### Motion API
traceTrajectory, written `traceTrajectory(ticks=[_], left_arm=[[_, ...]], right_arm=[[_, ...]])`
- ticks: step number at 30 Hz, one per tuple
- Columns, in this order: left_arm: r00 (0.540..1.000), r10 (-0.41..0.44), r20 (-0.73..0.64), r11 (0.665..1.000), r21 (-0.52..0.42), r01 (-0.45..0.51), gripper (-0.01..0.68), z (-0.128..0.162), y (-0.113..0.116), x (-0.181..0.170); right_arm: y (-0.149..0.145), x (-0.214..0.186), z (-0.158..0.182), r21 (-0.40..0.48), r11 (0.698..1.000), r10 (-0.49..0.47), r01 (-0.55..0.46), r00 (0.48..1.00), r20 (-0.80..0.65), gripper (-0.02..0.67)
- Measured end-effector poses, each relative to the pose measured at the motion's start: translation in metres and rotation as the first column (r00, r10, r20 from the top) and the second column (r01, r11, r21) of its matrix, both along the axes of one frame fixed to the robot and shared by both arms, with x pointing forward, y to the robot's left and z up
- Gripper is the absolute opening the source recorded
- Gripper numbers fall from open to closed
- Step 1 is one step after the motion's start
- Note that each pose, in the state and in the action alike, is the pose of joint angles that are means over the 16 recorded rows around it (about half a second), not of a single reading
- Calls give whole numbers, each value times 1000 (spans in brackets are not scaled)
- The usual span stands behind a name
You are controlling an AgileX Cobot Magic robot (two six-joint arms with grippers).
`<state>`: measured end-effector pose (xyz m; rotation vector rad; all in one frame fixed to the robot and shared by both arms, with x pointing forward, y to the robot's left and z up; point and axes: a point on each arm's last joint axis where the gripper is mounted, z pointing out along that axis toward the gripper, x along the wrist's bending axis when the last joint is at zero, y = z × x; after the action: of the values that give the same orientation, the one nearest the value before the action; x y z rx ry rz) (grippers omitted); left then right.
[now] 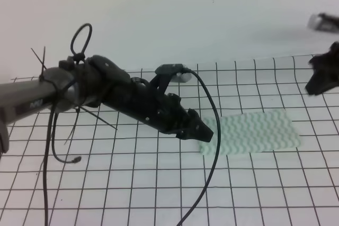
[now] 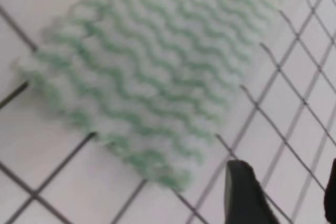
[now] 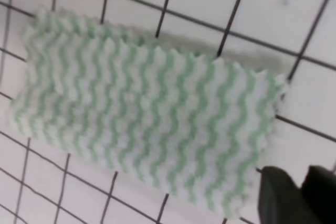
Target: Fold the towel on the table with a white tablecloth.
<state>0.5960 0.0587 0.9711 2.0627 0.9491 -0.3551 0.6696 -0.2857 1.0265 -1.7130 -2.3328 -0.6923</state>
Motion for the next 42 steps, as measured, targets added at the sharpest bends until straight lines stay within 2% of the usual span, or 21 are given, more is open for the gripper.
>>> traceTrajectory(ticks=[4, 7, 11, 15, 18, 21, 27, 32, 38, 42], left_arm=[[999, -36, 5, 999, -9, 36, 177, 12, 2, -3], [998, -58, 22, 998, -17, 58, 117, 24, 6, -4], [996, -63, 64, 998, -20, 64, 43, 44, 14, -6], [992, -38, 116, 999, -18, 41, 2, 66, 25, -7], [989, -15, 150, 1000, -19, 18, 1, 79, 31, -9], [984, 9, 177, 1000, -20, -6, 1, 89, 36, -10], [981, 49, 187, 999, -29, -44, 15, 94, 38, -9], [983, 68, 173, 997, -35, -62, 78, 88, 36, -5], [981, 93, 173, 995, -38, -88, 170, 82, 35, 0], [978, 110, 178, 994, -39, -104, 223, 81, 35, 2]], right_arm=[[-11, -14, 43, 16, 998, -57, 56, 990, 129, 26], [-17, -32, 79, 15, 994, -106, 106, 959, 264, 2], [-22, -62, 117, 26, 983, -176, 183, 880, 441, -2], [-24, -92, 129, 43, 964, -239, 261, 791, 564, -2], [-23, -109, 117, 55, 953, -269, 298, 750, 604, -3], [-22, -118, 92, 67, 945, -295, 319, 750, 591, -1], [-18, -116, 27, 91, 947, -315, 308, 833, 455, 39], [-12, -101, -18, 127, 959, -283, 255, 902, 325, 96], [-9, -78, -55, 174, 962, -246, 210, 943, 224, 164], [-7, -66, -70, 175, 968, -214, 181, 958, 193, 202]])
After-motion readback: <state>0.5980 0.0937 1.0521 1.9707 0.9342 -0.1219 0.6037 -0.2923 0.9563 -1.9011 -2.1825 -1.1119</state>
